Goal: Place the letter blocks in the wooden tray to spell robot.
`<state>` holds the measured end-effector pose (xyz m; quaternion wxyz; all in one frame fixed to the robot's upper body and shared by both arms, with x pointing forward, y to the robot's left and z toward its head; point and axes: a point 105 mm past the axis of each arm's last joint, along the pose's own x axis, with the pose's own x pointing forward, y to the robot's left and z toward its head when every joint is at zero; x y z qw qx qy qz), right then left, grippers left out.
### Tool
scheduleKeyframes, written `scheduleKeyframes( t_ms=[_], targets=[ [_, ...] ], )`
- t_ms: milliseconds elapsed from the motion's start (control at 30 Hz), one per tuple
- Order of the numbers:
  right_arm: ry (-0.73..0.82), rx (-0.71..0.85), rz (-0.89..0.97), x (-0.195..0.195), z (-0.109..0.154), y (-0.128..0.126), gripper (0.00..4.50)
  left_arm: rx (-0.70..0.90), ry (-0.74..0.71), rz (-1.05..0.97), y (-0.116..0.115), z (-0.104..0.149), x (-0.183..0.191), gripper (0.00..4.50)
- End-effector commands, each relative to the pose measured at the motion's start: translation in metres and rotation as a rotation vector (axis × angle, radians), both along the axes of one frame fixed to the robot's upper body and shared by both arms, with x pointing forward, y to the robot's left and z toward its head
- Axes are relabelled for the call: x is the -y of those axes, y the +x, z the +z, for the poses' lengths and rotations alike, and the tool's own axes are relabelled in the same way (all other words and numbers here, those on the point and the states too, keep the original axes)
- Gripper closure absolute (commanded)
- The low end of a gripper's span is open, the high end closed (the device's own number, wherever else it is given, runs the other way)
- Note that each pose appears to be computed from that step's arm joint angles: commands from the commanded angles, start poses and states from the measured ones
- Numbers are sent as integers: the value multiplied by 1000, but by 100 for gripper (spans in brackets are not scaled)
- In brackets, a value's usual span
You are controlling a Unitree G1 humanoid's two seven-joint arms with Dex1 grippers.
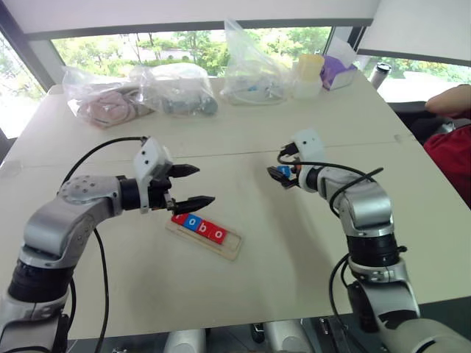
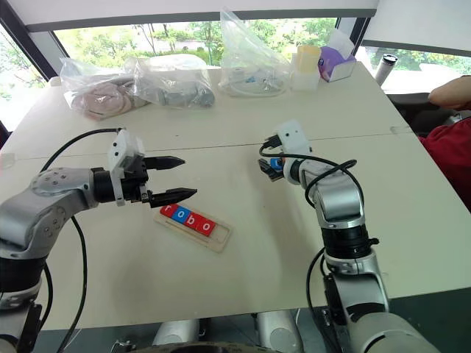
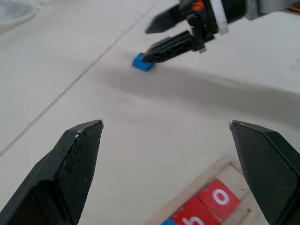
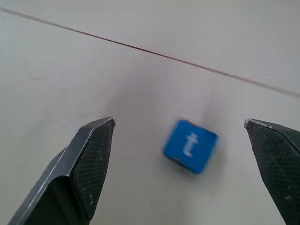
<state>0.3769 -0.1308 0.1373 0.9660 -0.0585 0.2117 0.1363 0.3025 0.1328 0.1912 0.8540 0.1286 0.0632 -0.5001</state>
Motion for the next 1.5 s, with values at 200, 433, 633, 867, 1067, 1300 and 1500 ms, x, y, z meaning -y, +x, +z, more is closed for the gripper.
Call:
scheduleKeyframes(
  t_ms=[200, 433, 633, 867, 1067, 1300, 1500],
  targets=[
    [0, 12, -84, -18, -12, 4, 2, 98, 22, 20, 11, 11, -4, 0],
    [-68, -7, -155, -6, -31, 11, 2, 99, 17, 32, 8, 7, -5, 0],
    [-70, 95, -202, 1, -13, 18, 2, 85, 8, 36, 5, 3, -4, 0],
    [-36, 64, -158, -10, -17, 10, 2, 70, 9, 37, 4, -2, -4, 0],
    [-22, 23, -132, -17, -29, 8, 52, 68, 10, 41, 6, -5, -3, 0],
    [-54, 57, -121, -17, -20, 11, 289, 66, 13, 35, 5, -7, -1, 0],
    [-53, 109, -327, 21, 4, -7, 289, 76, 7, 35, 6, -5, 2, 0]
  ],
)
